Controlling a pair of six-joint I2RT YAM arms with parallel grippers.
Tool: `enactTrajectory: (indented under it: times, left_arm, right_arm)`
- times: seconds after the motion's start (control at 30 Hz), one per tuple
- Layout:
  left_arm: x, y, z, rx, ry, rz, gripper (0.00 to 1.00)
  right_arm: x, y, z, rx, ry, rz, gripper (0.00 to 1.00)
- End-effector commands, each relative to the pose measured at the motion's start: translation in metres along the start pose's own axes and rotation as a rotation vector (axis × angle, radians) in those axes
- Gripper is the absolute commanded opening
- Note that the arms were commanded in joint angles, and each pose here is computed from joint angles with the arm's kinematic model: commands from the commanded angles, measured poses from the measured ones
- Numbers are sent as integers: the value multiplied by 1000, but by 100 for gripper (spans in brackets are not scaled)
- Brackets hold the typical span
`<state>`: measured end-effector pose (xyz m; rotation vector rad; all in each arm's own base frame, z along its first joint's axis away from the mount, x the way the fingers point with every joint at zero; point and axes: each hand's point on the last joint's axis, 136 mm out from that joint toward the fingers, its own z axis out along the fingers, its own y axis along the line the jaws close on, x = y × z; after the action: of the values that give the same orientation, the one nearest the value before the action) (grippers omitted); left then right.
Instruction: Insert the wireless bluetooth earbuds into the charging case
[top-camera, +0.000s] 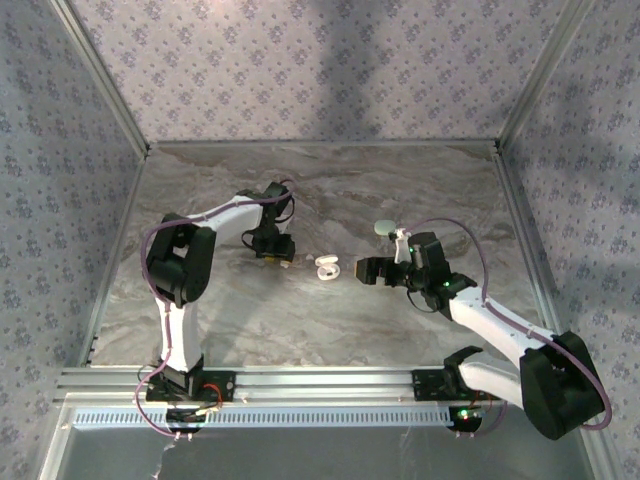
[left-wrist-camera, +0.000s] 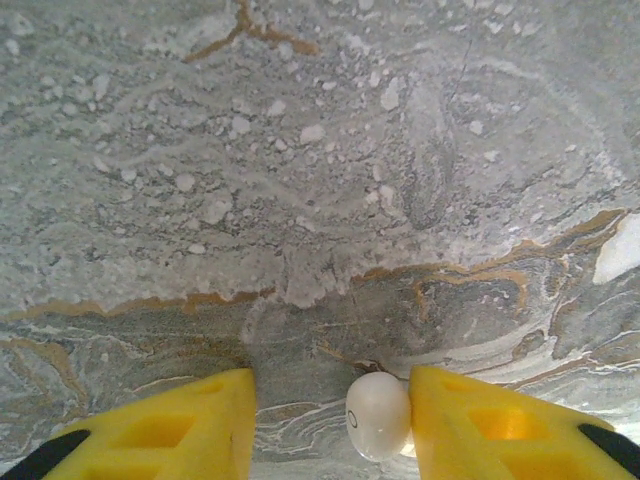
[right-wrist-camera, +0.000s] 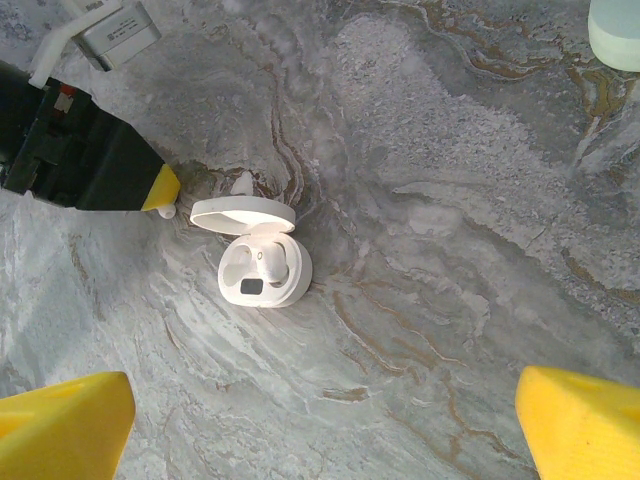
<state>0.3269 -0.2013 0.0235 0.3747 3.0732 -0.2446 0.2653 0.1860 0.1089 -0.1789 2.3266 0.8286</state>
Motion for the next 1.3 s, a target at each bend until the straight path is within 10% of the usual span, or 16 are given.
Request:
enactTrajectory:
  times: [0.0,1.27]
  left_arm:
    - [2,-4,-4,9,13,-15,43]
    - [4,-6,-2,51,26,-51,28]
  right_arm:
    - [-12,7,-4,-4,-29,-34,100]
    - [-12,8,-5,-4,-34,-38,100]
